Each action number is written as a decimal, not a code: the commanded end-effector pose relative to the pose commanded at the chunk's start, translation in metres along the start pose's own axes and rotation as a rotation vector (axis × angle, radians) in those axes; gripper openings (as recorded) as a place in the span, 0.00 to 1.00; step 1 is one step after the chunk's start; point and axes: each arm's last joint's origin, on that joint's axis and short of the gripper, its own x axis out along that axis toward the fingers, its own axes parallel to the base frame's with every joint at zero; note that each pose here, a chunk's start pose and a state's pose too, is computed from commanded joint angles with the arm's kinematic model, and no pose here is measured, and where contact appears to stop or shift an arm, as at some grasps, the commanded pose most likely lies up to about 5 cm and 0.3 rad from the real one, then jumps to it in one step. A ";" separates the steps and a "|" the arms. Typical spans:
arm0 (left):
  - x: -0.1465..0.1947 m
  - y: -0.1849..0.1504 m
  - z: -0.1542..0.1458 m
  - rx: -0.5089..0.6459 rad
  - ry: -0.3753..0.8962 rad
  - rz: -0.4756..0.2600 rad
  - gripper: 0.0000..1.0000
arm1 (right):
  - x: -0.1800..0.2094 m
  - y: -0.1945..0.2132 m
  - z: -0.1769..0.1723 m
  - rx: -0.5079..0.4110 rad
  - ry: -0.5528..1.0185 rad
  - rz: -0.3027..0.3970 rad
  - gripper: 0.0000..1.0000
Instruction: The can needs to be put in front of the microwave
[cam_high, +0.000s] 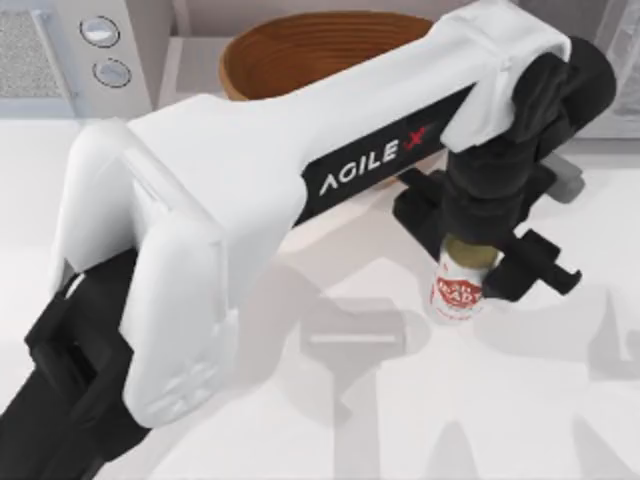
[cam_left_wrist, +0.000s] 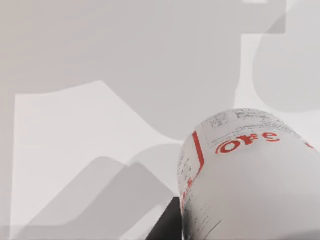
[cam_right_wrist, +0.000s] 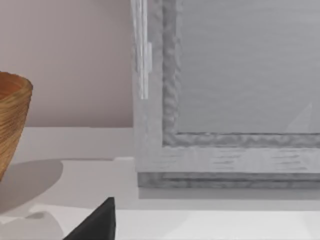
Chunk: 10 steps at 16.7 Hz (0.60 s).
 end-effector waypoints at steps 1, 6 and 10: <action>0.000 0.000 0.000 0.000 0.000 0.000 0.00 | 0.000 0.000 0.000 0.000 0.000 0.000 1.00; -0.009 0.014 -0.004 -0.002 0.001 -0.008 0.00 | 0.000 0.000 0.000 0.000 0.000 0.000 1.00; -0.053 0.098 -0.028 -0.084 -0.027 -0.025 0.00 | 0.000 0.000 0.000 0.000 0.000 0.000 1.00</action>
